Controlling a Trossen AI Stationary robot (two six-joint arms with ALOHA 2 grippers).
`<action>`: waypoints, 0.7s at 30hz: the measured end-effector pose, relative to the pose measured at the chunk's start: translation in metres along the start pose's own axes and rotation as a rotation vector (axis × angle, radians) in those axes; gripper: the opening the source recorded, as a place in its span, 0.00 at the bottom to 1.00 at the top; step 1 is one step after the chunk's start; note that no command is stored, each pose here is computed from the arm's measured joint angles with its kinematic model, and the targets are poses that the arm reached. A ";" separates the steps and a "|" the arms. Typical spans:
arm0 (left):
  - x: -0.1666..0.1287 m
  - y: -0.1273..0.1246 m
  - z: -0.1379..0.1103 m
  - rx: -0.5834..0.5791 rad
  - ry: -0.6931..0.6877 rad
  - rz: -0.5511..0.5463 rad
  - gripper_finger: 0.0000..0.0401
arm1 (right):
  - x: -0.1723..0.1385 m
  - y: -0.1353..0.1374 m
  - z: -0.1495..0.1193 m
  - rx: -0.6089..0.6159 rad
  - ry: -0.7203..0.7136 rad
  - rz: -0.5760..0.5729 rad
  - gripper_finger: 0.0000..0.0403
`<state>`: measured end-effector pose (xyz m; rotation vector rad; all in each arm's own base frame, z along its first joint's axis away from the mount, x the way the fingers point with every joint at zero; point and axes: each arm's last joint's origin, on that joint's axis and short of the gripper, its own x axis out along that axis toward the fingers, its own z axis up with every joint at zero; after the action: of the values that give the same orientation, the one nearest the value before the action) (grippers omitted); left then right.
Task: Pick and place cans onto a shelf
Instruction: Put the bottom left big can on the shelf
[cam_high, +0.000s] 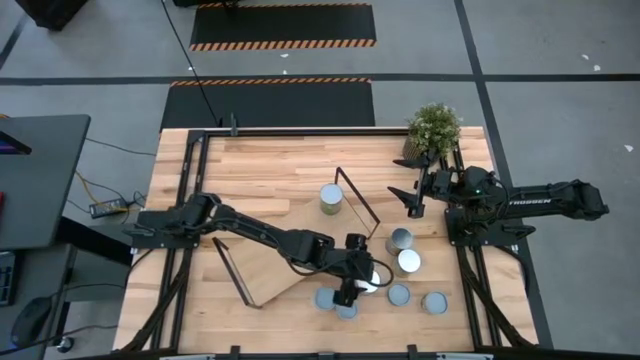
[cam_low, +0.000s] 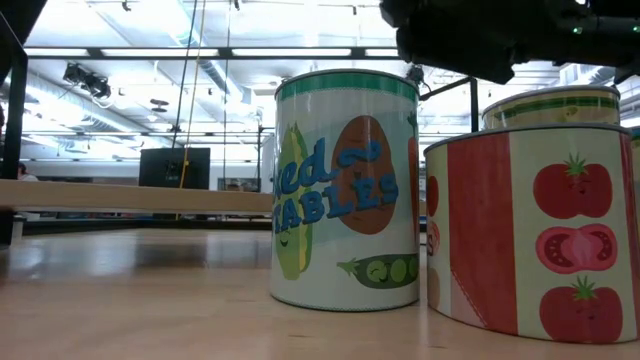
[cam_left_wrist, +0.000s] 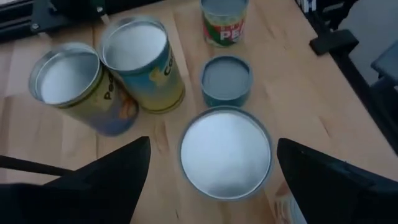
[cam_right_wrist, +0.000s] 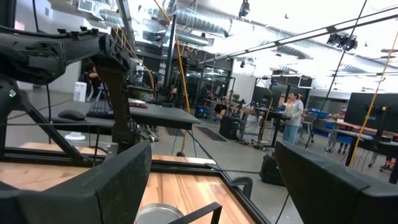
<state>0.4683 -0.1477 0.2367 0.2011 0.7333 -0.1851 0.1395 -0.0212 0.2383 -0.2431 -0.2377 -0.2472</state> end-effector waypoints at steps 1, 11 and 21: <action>0.001 0.000 -0.001 0.011 0.008 0.000 0.89 | 0.000 0.000 0.000 0.000 -0.001 0.000 0.87; 0.012 -0.003 -0.021 0.078 0.163 -0.009 0.89 | 0.000 0.000 0.000 0.000 -0.004 -0.001 0.87; 0.039 -0.001 -0.036 0.066 0.188 -0.049 0.89 | 0.000 0.000 0.001 0.000 -0.007 -0.001 0.87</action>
<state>0.4732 -0.1440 0.1842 0.2664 0.9204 -0.2398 0.1394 -0.0211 0.2390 -0.2437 -0.2451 -0.2475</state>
